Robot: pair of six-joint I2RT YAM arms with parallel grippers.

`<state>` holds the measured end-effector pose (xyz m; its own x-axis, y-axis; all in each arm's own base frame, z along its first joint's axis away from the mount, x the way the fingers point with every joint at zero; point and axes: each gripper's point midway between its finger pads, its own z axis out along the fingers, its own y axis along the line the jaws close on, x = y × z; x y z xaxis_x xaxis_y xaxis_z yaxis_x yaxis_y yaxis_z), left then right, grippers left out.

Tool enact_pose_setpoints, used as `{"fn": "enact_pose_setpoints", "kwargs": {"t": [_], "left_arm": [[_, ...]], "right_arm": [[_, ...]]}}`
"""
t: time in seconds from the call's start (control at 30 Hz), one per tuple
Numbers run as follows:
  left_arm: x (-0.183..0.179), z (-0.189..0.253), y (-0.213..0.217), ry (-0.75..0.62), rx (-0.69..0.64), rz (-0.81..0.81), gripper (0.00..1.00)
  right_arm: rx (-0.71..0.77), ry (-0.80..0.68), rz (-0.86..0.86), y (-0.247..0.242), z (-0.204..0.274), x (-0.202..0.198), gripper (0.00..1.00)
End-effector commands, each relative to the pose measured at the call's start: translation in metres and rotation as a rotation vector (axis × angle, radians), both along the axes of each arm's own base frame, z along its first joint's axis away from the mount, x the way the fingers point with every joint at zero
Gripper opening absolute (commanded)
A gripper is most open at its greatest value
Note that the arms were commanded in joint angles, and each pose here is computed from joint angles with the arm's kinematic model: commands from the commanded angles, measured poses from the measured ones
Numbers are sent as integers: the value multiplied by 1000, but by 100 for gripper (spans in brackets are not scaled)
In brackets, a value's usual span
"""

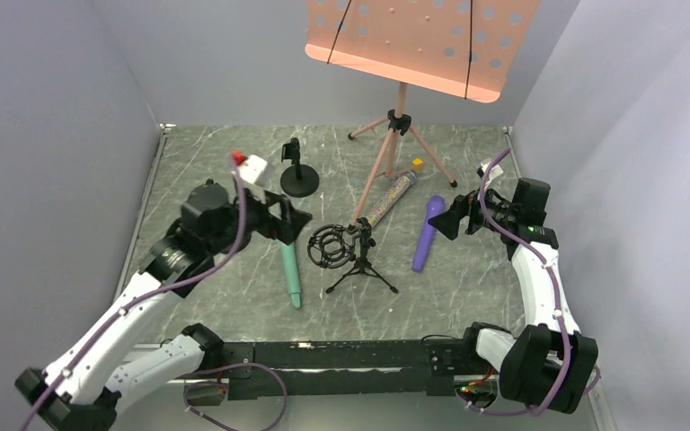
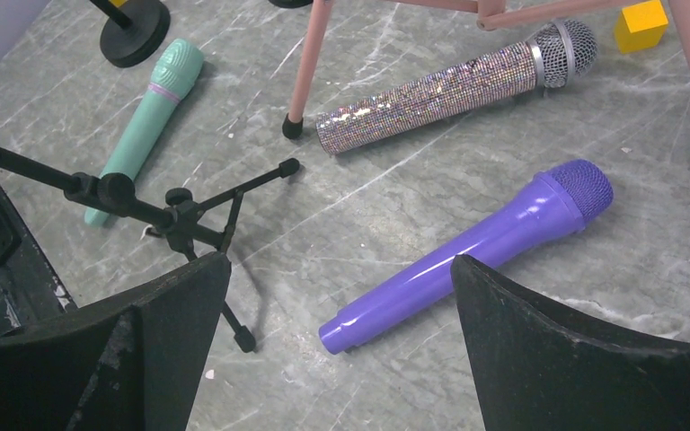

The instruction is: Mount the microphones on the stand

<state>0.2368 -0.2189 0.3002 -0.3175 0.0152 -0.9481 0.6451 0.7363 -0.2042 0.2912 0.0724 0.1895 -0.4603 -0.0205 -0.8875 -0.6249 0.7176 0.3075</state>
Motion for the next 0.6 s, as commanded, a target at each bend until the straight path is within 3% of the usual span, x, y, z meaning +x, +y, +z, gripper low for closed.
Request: {"fn": "enact_pose_setpoints", "kwargs": {"t": [0.0,0.17,0.57], "left_arm": [[3,39,20,4,-231,21,99],[14,18,47,70,-208,122,99],[20,-74,54,345,-191,244,99]], "right_arm": [[-4,-37,-25,-3,13,11,100],[14,-9,-89,-8,12,17,100],[51,93,-242,-23,-1,35,100]]}}
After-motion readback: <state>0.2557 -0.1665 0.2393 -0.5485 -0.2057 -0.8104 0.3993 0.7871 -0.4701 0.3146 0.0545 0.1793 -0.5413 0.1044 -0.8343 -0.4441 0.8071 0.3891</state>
